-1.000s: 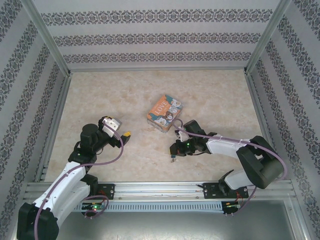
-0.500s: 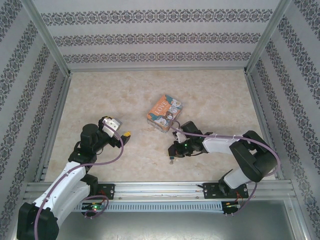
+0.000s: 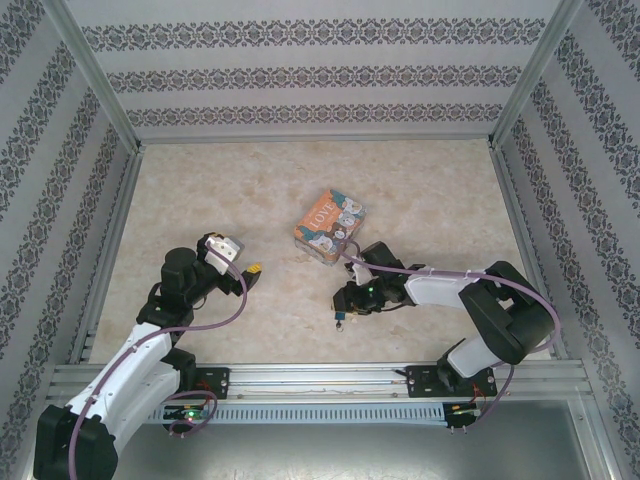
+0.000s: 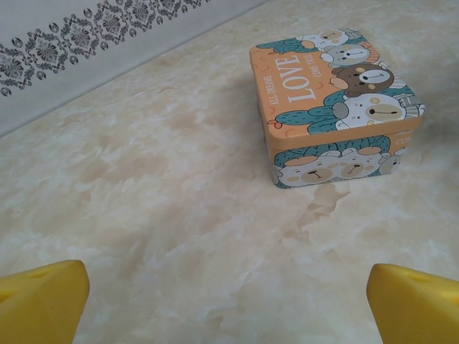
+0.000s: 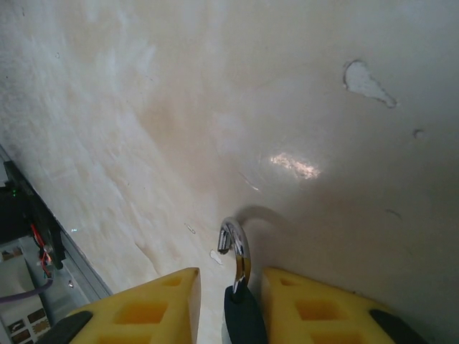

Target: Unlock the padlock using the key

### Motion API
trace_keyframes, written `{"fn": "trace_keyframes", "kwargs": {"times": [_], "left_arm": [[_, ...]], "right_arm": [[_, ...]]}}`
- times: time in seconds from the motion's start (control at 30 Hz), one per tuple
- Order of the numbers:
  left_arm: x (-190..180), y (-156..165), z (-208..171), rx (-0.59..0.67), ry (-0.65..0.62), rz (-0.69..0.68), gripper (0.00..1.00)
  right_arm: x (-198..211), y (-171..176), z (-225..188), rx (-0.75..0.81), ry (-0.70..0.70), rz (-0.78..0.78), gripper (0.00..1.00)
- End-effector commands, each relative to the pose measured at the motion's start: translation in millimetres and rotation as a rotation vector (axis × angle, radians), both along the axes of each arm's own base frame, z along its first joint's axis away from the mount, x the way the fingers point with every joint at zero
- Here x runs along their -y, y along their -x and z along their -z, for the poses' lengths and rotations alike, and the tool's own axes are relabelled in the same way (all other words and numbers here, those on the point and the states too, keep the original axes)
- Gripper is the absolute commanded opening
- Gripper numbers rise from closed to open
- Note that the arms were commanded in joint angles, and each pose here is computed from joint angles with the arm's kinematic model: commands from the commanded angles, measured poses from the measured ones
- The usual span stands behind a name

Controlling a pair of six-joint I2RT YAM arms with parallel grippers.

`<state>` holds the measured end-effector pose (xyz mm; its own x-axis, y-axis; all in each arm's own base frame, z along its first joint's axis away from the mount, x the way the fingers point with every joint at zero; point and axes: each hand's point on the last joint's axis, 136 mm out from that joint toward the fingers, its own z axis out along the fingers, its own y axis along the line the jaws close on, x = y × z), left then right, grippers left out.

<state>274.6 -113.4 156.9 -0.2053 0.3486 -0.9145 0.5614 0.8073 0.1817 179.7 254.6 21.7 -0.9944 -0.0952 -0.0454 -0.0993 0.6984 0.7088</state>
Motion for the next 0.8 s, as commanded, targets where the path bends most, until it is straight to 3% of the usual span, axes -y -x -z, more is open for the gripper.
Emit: {"fn": "trace_keyframes", "kwargs": {"times": [0.0,0.43,0.77], "left_arm": [[1.1,3.5,7.9,-0.016,-0.011,0.016,0.99],[0.6,3.8,7.3,-0.01,-0.015,0.016,0.99],[3.3,4.9,5.3,0.0,-0.003,0.031,0.99]], "right_arm": [[-0.4,-1.8,-6.0,0.039,0.009,-0.007,0.29],[7.7,-1.9,-17.0,0.077,0.025,-0.002,0.36],[25.6,-9.3,-39.4,0.194,0.101,-0.027,0.41]]}}
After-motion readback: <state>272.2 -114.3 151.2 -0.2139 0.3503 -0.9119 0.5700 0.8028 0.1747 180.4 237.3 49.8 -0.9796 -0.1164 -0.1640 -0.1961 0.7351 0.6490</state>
